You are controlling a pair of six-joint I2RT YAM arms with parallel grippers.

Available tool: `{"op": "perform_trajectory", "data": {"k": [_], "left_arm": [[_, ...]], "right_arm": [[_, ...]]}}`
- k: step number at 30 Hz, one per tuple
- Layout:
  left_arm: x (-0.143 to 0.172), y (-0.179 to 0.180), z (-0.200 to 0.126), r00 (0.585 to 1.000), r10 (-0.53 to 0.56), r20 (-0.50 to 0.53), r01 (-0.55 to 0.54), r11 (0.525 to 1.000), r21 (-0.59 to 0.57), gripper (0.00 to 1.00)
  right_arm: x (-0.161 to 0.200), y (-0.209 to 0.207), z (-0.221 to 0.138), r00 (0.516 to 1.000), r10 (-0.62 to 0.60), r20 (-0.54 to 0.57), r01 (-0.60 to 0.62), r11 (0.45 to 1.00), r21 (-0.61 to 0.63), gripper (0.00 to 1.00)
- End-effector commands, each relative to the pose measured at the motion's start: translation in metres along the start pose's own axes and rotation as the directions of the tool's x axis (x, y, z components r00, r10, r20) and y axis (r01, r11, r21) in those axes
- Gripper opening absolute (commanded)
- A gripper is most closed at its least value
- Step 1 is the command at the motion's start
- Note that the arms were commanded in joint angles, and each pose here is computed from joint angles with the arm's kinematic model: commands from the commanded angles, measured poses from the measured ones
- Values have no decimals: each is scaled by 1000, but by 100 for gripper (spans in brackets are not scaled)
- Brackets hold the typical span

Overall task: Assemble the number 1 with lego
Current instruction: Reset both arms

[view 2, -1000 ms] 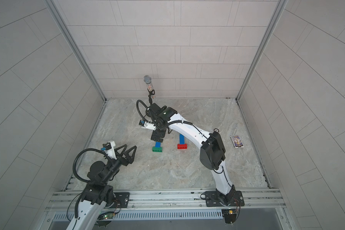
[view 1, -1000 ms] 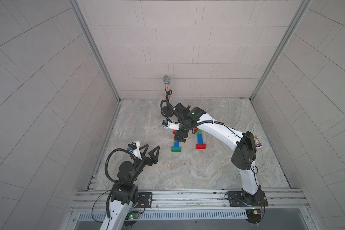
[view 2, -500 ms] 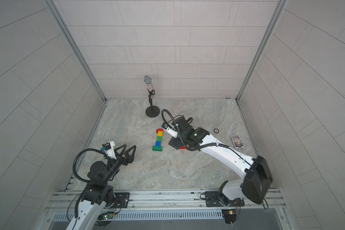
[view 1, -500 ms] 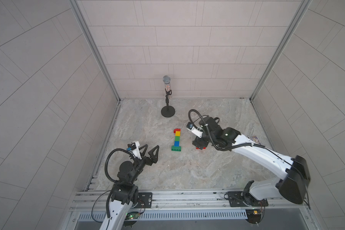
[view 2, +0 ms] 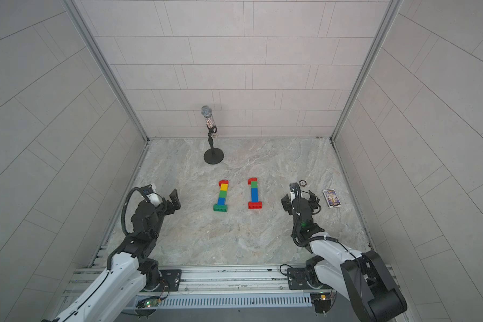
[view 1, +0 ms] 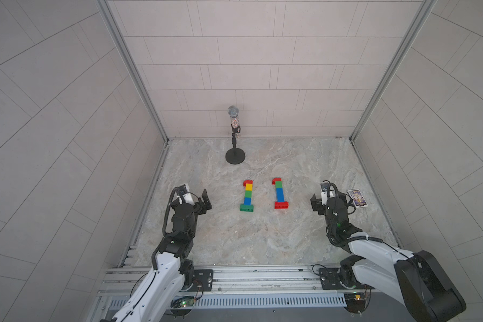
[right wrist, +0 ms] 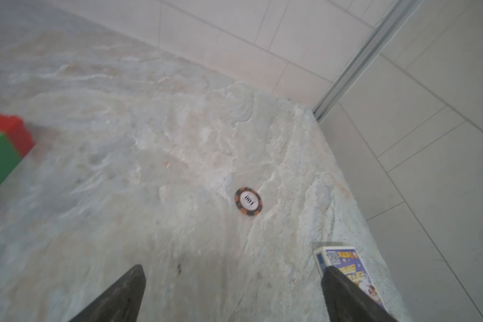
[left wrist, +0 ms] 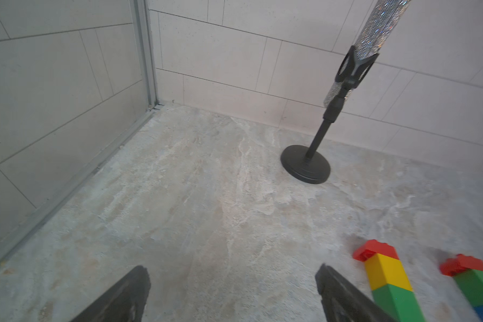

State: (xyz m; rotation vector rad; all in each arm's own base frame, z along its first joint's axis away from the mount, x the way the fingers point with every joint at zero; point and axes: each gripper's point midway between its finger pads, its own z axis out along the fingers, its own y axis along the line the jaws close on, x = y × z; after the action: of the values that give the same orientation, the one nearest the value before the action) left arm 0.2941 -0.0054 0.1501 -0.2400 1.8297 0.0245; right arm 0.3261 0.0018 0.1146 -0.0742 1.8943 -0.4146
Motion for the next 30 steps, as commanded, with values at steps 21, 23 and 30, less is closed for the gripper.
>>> {"op": "perform_trajectory", "data": {"k": [21, 23, 30], "left_arm": [[34, 56, 96, 998, 31, -49, -39, 985, -166, 100], [29, 40, 113, 994, 71, -87, -79, 993, -88, 100], [28, 31, 117, 993, 98, -59, -102, 993, -63, 100]], "right_arm": [[0, -5, 62, 981, 184, 63, -181, 982, -49, 99], [1, -5, 62, 982, 181, 52, -179, 983, -49, 99], [2, -5, 66, 982, 186, 37, -184, 982, -46, 99]]}}
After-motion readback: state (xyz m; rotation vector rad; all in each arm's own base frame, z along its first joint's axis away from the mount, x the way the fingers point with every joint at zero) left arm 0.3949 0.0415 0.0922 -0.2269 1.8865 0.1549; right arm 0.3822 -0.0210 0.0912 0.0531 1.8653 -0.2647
